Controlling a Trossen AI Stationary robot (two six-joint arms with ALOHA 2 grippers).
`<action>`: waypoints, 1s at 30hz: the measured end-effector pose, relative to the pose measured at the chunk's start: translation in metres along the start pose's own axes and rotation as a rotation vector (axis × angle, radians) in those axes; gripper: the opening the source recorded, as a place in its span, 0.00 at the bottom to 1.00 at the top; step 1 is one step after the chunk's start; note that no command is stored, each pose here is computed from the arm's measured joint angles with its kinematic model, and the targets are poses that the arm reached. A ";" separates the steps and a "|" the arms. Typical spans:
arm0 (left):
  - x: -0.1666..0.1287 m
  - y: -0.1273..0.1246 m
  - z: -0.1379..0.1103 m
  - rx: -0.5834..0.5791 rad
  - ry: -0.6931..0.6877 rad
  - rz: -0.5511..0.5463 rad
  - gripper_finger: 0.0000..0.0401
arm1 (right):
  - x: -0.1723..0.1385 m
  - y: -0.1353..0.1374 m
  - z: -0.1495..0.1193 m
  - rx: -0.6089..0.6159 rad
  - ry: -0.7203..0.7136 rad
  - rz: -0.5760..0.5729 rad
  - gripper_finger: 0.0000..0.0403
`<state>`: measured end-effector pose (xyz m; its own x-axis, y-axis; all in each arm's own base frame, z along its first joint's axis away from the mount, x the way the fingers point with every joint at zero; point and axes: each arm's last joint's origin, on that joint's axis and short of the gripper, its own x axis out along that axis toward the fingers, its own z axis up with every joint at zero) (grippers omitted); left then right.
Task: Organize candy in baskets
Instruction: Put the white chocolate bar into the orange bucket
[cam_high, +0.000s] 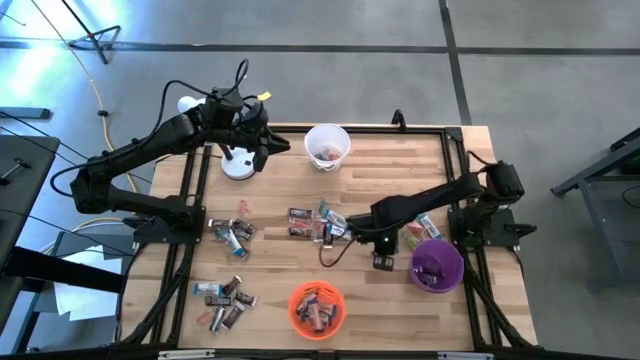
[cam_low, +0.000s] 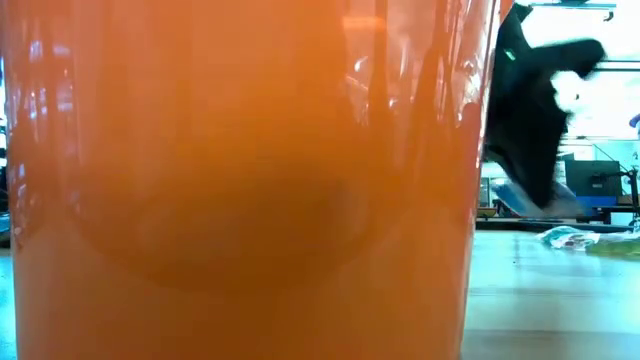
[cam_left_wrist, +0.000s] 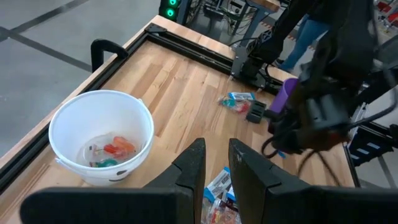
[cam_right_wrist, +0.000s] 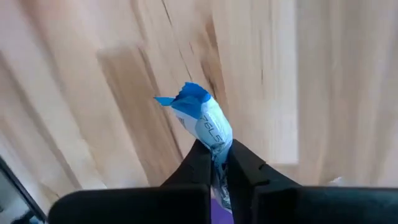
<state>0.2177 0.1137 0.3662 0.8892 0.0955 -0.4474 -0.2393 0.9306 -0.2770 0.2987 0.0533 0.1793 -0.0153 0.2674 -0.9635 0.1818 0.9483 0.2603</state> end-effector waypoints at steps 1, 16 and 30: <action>0.000 0.000 0.000 0.000 0.000 0.000 0.14 | -0.009 0.004 0.004 -0.006 -0.020 -0.007 0.02; 0.000 0.002 0.000 -0.006 -0.007 0.059 0.14 | -0.140 0.083 0.031 -0.241 -0.484 0.002 0.02; 0.000 0.002 -0.001 -0.093 0.002 0.059 0.14 | -0.112 0.160 0.044 -0.298 -0.725 0.187 0.02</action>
<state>0.2169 0.1150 0.3649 0.8715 0.1484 -0.4674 -0.3267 0.8865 -0.3278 0.3732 0.1672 0.3257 0.6503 0.3458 -0.6764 -0.1538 0.9319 0.3286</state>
